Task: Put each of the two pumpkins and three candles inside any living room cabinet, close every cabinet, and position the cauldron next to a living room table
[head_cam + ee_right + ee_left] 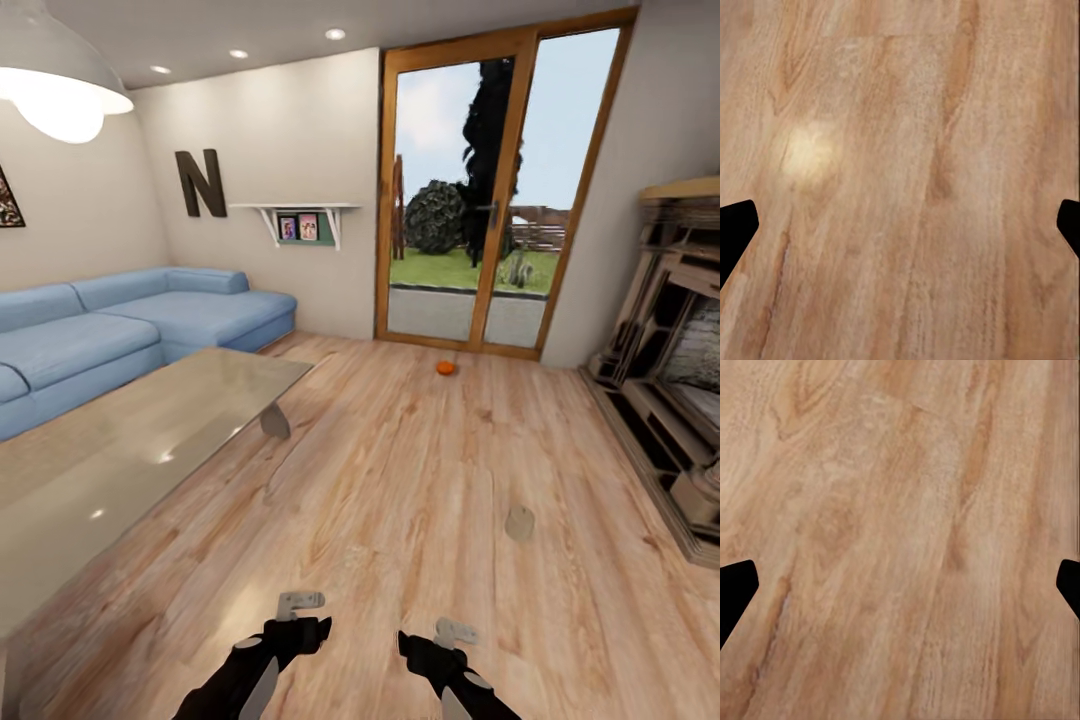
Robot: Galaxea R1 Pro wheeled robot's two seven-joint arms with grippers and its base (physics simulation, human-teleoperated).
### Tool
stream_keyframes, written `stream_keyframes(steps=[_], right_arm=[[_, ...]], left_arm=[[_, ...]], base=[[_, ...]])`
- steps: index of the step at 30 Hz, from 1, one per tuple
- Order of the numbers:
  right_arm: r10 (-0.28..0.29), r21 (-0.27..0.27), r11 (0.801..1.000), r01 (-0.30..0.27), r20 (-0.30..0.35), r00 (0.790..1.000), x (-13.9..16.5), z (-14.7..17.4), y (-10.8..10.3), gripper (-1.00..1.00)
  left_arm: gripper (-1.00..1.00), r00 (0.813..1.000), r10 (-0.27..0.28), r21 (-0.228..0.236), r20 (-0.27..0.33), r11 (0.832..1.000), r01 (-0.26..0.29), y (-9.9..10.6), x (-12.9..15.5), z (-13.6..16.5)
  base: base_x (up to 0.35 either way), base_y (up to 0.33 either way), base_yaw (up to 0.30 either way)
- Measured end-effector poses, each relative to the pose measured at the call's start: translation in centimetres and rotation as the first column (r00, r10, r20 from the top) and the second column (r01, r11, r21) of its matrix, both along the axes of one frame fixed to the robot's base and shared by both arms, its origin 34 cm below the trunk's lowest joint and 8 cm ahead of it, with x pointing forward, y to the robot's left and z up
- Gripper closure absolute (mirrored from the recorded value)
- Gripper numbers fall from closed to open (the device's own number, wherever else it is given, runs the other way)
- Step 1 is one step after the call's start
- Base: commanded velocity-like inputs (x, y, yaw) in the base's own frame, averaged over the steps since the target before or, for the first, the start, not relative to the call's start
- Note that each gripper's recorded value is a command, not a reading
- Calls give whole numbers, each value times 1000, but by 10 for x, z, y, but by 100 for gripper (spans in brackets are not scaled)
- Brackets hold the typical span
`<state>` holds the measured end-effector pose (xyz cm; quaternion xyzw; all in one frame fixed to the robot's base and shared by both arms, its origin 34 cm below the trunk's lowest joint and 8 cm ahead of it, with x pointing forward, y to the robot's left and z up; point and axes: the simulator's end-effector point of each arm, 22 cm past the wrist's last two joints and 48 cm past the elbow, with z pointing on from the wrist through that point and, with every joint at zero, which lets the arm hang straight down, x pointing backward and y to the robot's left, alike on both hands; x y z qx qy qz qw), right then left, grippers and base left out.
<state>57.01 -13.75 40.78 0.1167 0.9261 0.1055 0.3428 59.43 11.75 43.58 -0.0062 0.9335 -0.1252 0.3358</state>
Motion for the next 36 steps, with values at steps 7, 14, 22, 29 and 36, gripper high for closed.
stream_keyframes(steps=[7,14,22,29,36], right_arm=[[-3,-1,1000,3,2,1000,0,0,-1,-100],[-3,-1,1000,3,2,1000,0,0,-1,-100],[-9,2,1000,9,1,1000,0,0,-2,-100],[-11,4,1000,11,0,1000,0,0,-2,-100],[-13,5,1000,13,0,1000,0,0,-2,-100]], left_arm=[[-100,1000,0,1,1,1000,0,0,-1,0],[-100,1000,2,3,1,1000,-2,1,0,0],[-100,1000,7,6,0,1000,-7,2,0,-1],[-100,1000,12,7,-1,1000,-12,3,0,-1],[-100,1000,18,10,-2,1000,-18,4,0,-1]], base=[[0,0,-290],[0,0,-290],[0,0,-290],[0,0,-290],[0,0,-290]])
